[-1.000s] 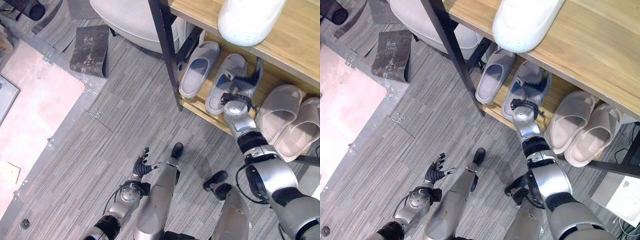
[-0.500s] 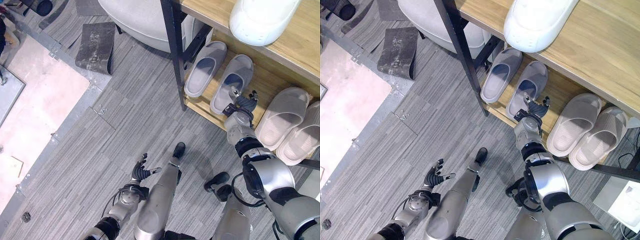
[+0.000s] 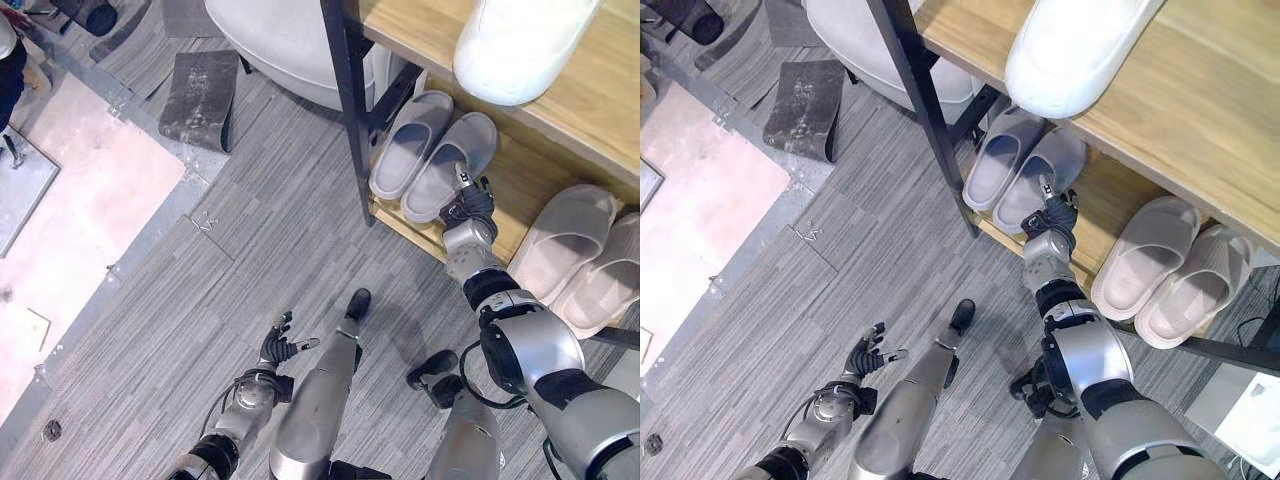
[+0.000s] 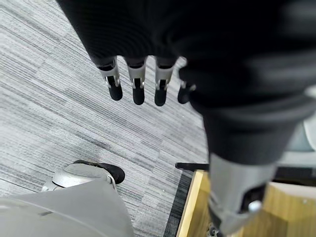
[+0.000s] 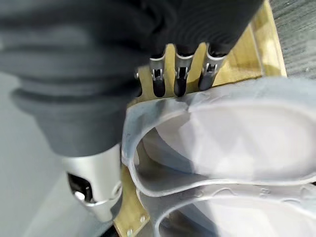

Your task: Arrange the slippers neatly on the shoe rack.

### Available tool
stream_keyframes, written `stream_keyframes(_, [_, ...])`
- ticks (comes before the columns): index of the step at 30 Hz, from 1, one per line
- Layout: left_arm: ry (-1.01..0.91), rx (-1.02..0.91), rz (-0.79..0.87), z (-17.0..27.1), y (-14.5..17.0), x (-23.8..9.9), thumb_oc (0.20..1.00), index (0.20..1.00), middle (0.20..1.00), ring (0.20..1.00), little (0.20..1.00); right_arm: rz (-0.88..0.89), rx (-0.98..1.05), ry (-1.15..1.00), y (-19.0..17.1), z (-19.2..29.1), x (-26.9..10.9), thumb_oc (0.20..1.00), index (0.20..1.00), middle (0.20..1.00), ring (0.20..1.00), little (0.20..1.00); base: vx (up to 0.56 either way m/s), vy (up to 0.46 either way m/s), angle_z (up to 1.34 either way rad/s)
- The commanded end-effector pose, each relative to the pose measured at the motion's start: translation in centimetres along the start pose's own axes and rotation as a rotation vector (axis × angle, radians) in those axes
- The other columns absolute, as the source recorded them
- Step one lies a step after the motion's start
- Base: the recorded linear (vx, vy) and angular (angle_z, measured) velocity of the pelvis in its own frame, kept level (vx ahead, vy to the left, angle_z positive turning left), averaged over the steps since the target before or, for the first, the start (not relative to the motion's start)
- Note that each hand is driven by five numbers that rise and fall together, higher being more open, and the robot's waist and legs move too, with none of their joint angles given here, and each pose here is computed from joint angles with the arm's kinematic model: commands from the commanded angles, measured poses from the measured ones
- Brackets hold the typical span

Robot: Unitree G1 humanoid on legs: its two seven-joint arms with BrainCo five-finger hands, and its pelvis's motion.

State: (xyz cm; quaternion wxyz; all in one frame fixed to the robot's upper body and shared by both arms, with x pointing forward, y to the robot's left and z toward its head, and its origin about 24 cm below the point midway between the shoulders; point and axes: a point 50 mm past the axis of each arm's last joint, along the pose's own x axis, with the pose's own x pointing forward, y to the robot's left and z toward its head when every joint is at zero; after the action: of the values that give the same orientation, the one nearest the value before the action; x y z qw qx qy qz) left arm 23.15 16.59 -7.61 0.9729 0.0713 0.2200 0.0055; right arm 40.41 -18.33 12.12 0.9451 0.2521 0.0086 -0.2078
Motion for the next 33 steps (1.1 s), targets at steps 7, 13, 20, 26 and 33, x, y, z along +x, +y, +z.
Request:
stream_keyframes(7, [0.018,0.023,0.002,-1.5,1.2,-1.3,1.0,1.0,1.0,1.0,1.0,0.115,-0.549,-0.083,-3.6,-2.9,-1.7,1.0,1.0,1.0,1.0,1.0,0.08,-0.011,-0.1])
stream_keyframes(13, [0.005,0.005,-0.054,-1.4,1.6,-2.5,1.0,1.0,1.0,1.0,1.0,0.238,-0.579,0.089,-8.1,-8.5,-6.0,1.0,1.0,1.0,1.0,1.0,0.05,-0.006,-0.27])
stream_keyframes(20, [-0.145,0.133,-0.201,2.0,2.2,-3.3,1.0,1.0,1.0,1.0,1.0,0.508,-0.624,0.16,-12.9,-9.0,-12.5,1.0,1.0,1.0,1.0,1.0,0.05,-0.014,-0.26])
stream_keyframes(26, [-0.254,0.198,-0.392,4.4,1.4,-5.0,1.0,1.0,1.0,1.0,1.0,0.644,-0.835,0.322,-18.0,-9.5,-18.2,1.0,1.0,1.0,1.0,1.0,0.07,0.007,-0.28])
stream_keyframes(33, [-0.449,0.418,-0.655,9.1,-4.9,-4.0,1.0,1.0,1.0,1.0,1.0,0.475,-0.968,0.496,-22.5,-11.9,-18.1,1.0,1.0,1.0,1.0,1.0,0.02,0.014,-0.3])
